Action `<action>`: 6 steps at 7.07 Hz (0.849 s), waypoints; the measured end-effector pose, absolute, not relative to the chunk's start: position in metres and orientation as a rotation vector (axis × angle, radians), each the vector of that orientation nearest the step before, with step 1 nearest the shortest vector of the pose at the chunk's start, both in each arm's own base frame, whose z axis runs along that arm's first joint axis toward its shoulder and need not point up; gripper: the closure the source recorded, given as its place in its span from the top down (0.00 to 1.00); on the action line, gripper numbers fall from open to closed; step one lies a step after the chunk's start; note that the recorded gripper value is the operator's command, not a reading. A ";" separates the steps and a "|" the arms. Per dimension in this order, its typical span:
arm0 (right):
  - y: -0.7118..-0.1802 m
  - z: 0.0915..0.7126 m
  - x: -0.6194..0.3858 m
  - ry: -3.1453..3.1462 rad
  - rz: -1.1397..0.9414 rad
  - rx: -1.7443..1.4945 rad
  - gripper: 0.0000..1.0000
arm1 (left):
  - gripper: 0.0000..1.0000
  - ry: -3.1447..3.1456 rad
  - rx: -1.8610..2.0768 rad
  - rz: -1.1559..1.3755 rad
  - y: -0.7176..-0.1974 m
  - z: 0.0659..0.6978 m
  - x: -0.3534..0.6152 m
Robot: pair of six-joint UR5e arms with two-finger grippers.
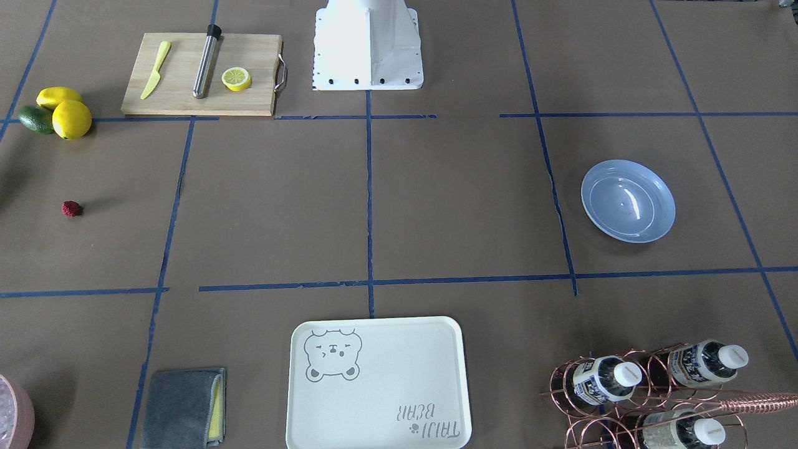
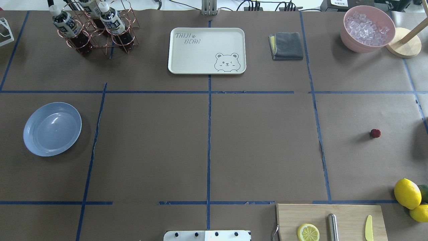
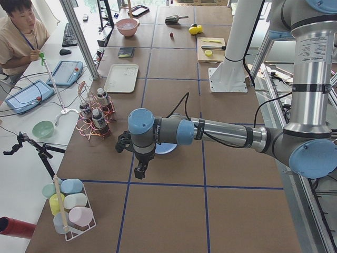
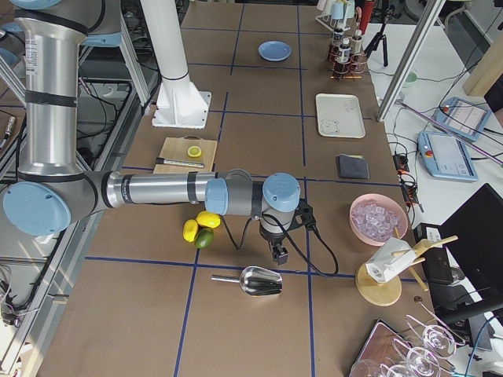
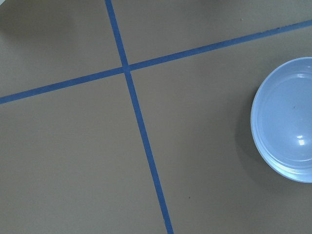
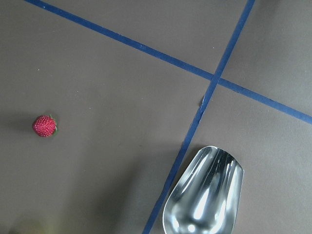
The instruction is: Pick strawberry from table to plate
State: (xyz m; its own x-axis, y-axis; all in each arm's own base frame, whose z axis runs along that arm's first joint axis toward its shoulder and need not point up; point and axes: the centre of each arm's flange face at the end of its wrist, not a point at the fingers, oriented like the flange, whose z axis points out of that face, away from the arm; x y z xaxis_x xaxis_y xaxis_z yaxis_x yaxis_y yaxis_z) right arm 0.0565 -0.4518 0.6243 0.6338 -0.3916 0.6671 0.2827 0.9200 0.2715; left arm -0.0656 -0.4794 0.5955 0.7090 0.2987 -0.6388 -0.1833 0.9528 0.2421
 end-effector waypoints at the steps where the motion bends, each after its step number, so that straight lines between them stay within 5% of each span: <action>1: -0.451 0.624 0.056 -0.798 -0.387 0.147 1.00 | 1.00 0.739 0.166 0.265 -0.479 0.592 -0.066; 6: -0.447 0.627 0.056 -0.809 -0.390 0.150 1.00 | 1.00 0.761 0.192 0.255 -0.476 0.568 -0.065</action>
